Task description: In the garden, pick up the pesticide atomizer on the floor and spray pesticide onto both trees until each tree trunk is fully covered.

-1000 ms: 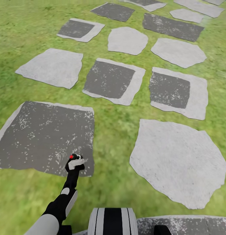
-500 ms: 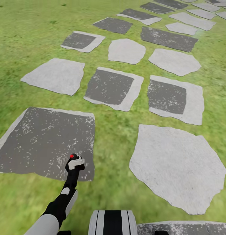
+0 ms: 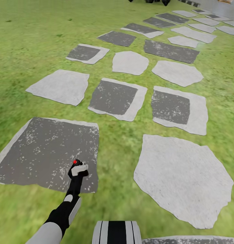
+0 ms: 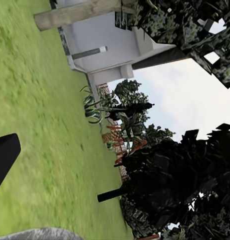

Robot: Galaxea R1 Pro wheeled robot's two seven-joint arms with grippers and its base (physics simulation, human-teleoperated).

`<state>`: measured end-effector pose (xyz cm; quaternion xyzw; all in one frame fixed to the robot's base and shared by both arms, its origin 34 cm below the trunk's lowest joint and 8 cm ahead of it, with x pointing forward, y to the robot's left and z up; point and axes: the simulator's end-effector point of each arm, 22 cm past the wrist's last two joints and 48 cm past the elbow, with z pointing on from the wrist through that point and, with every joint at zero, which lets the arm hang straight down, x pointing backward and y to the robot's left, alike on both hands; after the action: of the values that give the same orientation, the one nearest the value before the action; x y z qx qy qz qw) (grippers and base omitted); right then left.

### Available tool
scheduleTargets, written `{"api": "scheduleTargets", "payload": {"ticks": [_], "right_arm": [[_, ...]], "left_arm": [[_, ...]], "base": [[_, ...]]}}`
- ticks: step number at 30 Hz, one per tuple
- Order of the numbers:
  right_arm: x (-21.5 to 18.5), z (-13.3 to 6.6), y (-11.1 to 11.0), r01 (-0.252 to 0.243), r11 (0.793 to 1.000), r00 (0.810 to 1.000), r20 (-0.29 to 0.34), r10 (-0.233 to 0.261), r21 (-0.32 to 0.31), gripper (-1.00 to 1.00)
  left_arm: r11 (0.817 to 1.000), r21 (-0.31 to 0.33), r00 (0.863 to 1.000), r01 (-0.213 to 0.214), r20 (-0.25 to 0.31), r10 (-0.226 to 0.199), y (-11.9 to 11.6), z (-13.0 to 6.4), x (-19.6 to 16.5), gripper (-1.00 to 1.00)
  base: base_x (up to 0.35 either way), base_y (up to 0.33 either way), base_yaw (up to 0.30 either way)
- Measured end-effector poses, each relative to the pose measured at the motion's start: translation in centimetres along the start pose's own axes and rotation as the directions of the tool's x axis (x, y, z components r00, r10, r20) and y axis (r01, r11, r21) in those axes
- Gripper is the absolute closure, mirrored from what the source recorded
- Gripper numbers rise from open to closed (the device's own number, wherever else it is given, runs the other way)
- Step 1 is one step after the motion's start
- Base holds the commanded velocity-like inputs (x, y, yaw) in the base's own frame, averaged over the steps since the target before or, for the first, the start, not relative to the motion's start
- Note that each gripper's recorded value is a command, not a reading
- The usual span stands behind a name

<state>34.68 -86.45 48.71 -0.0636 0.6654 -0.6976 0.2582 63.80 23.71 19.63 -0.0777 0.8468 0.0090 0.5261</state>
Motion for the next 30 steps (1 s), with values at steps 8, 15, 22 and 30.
{"api": "scheduleTargets", "payload": {"ticks": [8,15,22,30], "right_arm": [[0.0,-0.5,-0.2,-0.035,0.999,0.999,-0.008,0.035,0.005,-1.00],[0.1,-1.1,-0.1,-0.065,0.998,0.998,-0.015,0.065,0.004,-1.00],[-0.1,-1.3,-0.6,-0.094,0.996,0.995,-0.017,0.094,0.014,-1.00],[-0.5,-1.2,-1.5,-0.126,0.992,0.992,-0.013,0.126,0.029,-1.00]], "left_arm": [[1.000,0.007,1.000,0.014,0.024,-0.014,-0.8,-0.2,-1.7,1.00],[1.000,0.010,0.999,0.009,0.032,-0.009,-0.8,-0.5,-2.7,1.00],[0.999,0.031,0.998,-0.018,0.061,0.016,-1.4,-0.6,-4.5,1.00],[0.992,0.080,0.991,-0.098,0.101,0.090,-2.8,-0.8,-6.6,1.00]], "base": [[0.000,0.000,0.000],[0.000,0.000,0.000],[0.000,0.000,0.000],[0.000,0.000,0.000]]}}
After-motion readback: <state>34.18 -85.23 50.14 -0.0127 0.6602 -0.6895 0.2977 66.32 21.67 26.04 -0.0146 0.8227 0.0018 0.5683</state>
